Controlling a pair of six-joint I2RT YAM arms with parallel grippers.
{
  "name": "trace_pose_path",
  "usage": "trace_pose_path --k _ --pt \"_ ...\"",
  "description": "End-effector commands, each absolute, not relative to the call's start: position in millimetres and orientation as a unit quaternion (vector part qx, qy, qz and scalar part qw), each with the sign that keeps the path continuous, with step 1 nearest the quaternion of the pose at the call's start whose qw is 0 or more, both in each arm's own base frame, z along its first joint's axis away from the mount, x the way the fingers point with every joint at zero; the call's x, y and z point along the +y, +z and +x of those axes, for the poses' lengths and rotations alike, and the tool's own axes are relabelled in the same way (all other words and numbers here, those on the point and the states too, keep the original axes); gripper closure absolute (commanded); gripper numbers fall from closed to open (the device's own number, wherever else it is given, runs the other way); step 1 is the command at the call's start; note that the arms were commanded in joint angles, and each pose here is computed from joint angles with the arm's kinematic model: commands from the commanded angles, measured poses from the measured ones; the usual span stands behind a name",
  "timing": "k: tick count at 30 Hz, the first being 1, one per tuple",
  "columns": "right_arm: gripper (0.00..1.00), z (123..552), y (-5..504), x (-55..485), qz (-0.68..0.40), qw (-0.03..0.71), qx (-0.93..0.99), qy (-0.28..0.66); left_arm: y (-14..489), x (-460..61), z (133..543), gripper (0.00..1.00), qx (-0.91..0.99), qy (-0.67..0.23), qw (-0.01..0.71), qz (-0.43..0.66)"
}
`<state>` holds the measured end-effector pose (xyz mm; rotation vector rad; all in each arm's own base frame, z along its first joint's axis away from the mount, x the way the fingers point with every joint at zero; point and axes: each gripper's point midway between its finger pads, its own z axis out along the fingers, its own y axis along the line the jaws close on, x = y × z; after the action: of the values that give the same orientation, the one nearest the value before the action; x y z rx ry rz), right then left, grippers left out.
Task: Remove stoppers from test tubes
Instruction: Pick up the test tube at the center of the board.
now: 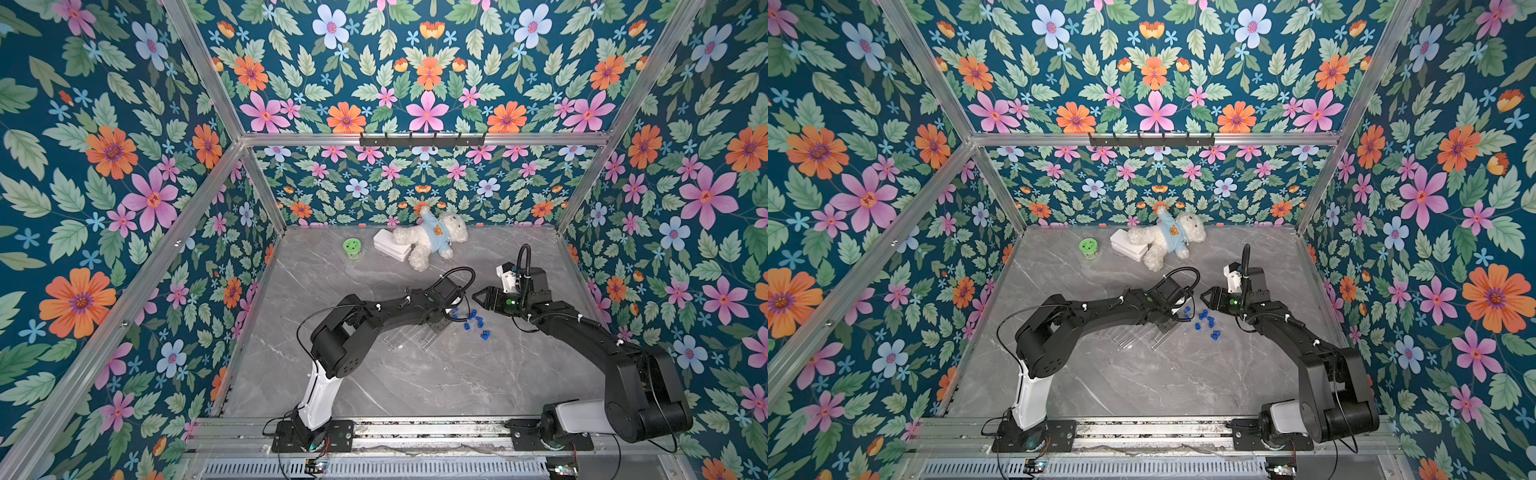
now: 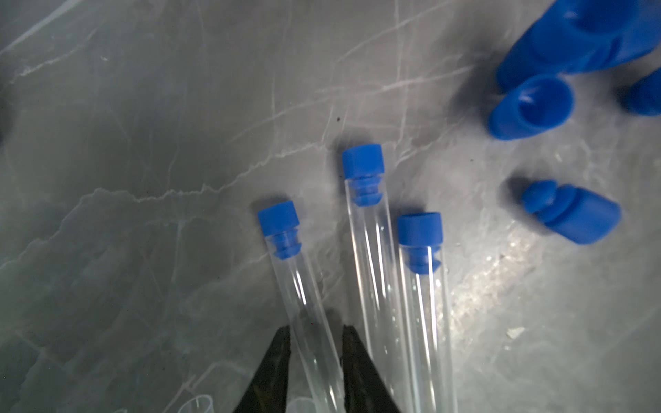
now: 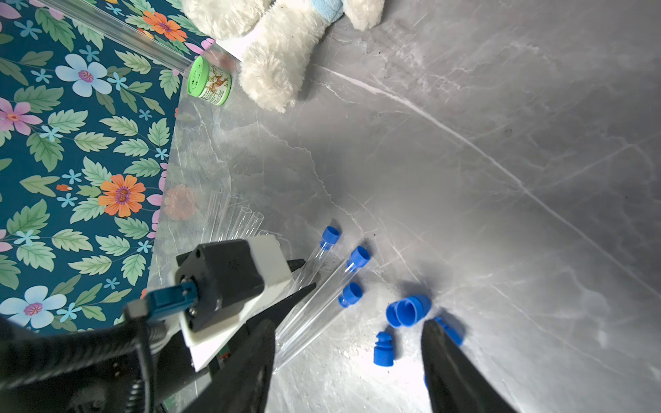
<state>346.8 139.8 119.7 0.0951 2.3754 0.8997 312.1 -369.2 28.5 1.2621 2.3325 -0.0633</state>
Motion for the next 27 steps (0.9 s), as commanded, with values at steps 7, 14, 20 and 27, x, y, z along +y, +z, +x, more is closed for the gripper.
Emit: trace_pose_path --k 7,14,20,27 --pt "0.31 349.4 127.6 134.4 0.040 0.319 0.889 0.325 24.3 -372.9 306.3 0.73 0.851 -0.034 0.222 0.474" --pt "0.30 349.5 129.0 131.3 0.041 0.326 0.889 0.318 20.7 -373.0 305.4 0.79 0.852 -0.033 0.213 0.477" --pt "0.30 349.1 133.0 129.5 0.040 0.336 0.886 0.316 22.9 -373.2 306.1 0.82 0.853 -0.033 0.215 0.475" --pt "0.30 348.7 133.3 132.1 0.037 0.334 0.885 0.322 42.3 -375.6 310.3 0.89 0.850 -0.037 0.237 0.469"
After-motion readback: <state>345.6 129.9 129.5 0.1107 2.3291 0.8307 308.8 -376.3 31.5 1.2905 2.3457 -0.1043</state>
